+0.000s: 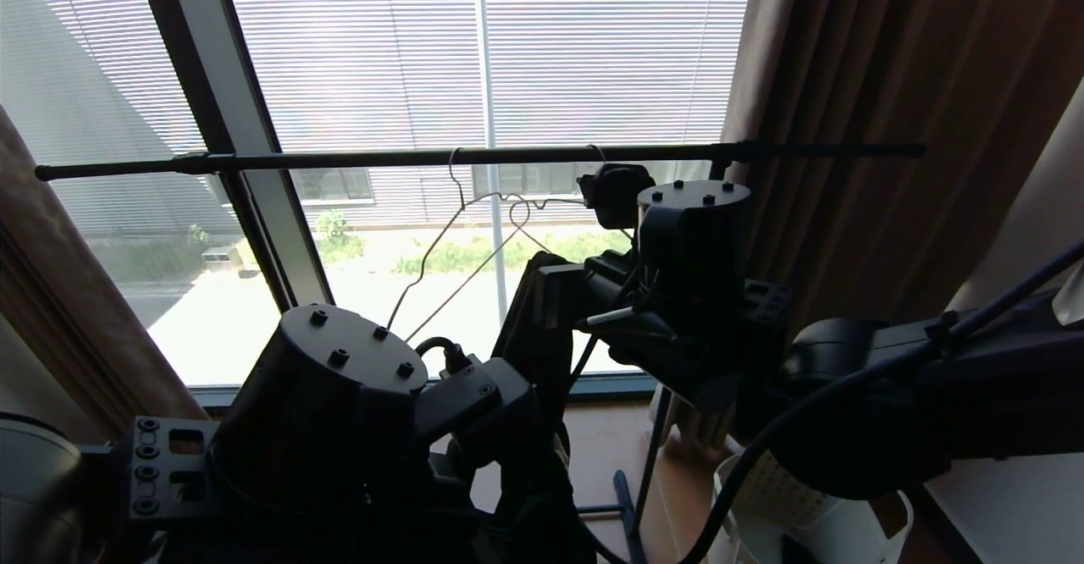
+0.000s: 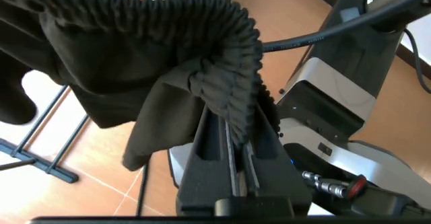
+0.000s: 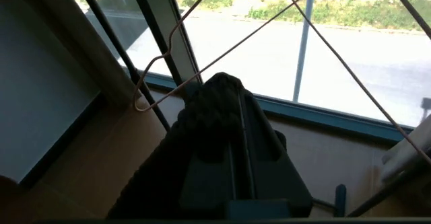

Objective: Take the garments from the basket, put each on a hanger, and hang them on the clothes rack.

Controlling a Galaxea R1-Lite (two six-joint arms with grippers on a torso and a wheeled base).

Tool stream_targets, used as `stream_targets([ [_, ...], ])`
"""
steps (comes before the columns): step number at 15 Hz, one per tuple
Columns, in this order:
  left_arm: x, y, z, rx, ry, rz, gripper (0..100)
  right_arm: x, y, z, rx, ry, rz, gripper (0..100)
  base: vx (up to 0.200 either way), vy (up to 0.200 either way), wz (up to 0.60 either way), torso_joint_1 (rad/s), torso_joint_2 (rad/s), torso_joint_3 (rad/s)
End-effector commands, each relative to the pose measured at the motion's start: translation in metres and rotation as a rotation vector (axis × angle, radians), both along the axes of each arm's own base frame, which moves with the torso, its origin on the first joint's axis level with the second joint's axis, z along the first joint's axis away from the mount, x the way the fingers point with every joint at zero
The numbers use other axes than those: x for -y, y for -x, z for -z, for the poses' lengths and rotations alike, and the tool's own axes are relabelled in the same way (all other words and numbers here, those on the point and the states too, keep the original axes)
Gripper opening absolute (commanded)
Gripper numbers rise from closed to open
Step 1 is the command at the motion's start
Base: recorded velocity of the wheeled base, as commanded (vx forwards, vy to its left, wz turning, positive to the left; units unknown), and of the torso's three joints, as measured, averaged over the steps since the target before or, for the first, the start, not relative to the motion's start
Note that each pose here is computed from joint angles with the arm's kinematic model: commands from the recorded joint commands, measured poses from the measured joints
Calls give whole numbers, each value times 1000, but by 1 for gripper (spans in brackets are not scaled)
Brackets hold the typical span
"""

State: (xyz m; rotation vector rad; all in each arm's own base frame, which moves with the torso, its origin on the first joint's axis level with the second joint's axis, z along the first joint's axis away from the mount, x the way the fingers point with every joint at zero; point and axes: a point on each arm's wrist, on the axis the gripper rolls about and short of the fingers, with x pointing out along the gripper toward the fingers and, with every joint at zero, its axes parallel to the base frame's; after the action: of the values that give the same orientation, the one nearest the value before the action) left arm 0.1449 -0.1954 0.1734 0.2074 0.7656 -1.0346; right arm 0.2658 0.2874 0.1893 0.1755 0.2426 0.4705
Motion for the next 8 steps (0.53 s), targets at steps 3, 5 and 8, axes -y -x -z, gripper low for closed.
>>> stream_targets([
  [3, -24, 1, -7, 22, 28, -66, 0, 45, 4, -11, 3, 1, 99, 0, 0, 0, 0, 0, 0, 0],
  [5, -36, -1, -11, 35, 43, -109, 0, 65, 11, -12, -5, 11, 126, 0, 0, 0, 0, 0, 0, 0],
  [8, -60, -4, -22, 77, 84, -197, 0, 100, 44, -12, -18, 31, 136, 0, 0, 0, 0, 0, 0, 0],
])
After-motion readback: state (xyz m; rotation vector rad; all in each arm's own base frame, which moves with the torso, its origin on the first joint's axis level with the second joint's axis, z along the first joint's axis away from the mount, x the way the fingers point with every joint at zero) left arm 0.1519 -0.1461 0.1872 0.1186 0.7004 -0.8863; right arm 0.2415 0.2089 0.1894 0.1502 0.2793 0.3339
